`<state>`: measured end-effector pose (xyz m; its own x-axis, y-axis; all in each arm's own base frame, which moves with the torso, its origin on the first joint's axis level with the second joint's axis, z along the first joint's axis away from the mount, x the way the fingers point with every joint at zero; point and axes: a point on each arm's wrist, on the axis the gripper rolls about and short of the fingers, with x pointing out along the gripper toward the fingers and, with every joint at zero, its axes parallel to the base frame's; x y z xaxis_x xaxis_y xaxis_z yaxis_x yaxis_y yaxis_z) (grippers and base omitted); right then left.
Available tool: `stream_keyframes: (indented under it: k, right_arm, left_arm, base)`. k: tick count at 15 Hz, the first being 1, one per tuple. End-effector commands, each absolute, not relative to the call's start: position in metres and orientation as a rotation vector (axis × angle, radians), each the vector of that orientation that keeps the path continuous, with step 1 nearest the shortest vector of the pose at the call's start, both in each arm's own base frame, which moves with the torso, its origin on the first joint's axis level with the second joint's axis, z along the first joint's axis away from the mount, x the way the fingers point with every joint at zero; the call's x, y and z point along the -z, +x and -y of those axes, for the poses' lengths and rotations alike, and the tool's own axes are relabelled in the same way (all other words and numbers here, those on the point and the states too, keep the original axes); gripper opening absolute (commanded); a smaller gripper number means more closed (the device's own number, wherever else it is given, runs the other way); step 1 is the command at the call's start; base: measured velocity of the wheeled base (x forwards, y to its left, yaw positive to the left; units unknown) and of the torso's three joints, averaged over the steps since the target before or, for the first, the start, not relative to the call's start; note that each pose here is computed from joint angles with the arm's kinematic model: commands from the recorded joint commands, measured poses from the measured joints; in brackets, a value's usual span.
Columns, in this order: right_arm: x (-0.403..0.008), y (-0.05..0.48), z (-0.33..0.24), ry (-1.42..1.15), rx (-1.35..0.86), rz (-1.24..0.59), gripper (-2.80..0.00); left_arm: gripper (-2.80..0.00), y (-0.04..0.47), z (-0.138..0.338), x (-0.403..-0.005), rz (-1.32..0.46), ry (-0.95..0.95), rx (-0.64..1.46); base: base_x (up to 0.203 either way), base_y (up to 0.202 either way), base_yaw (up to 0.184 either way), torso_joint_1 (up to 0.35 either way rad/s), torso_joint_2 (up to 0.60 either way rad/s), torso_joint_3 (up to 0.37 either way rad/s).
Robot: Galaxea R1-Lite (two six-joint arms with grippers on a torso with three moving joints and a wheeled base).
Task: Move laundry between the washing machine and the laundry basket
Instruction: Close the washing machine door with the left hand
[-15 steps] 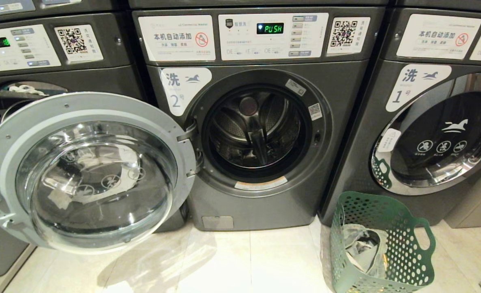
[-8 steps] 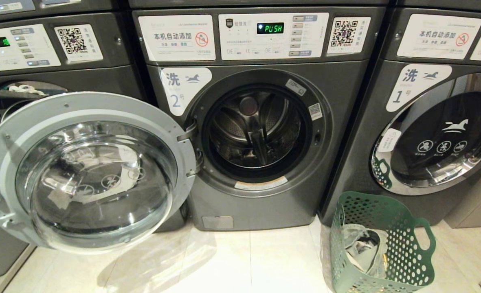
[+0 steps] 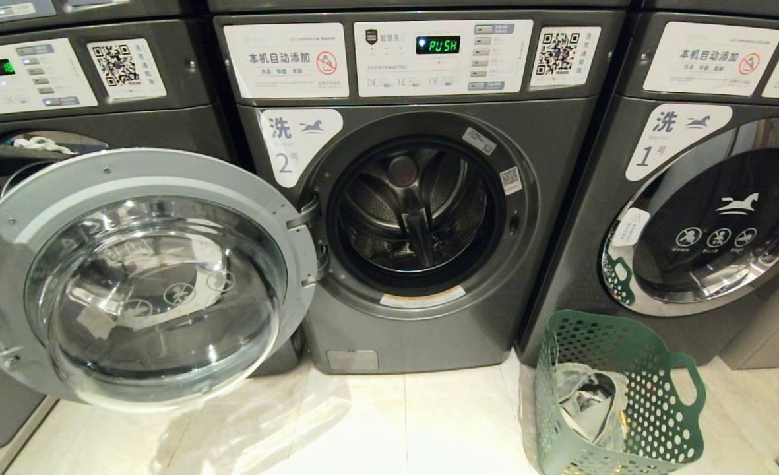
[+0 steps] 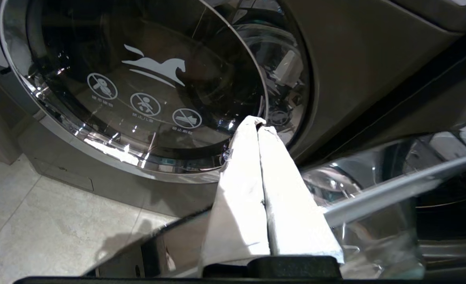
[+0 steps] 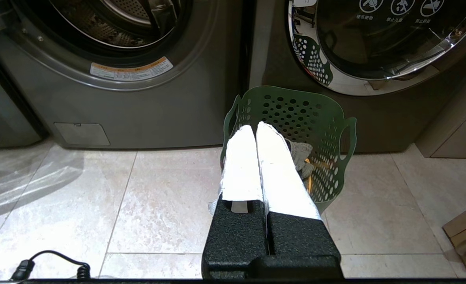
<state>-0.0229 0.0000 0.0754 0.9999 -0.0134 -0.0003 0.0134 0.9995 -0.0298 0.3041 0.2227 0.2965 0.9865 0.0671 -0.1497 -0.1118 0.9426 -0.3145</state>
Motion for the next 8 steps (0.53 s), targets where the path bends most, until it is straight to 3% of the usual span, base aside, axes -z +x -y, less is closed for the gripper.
stream_keyframes:
  k: [1,8]
  right_arm:
    - [-0.075,-0.023,0.000,-0.031,0.014,-0.002,-2.80]
    - [-0.075,-0.023,0.000,-0.034,0.015,-0.002,-2.80]
  left_arm:
    - [-2.80,0.322,-0.237,-0.278,-0.169,-0.359,-0.091]
    - [-2.80,0.319,-0.231,-0.272,-0.302,-0.482,-0.034]
  base:
    - [0.000,0.000,0.000,0.000,0.00,0.000]
    - [0.000,0.000,0.000,0.000,0.00,0.000]
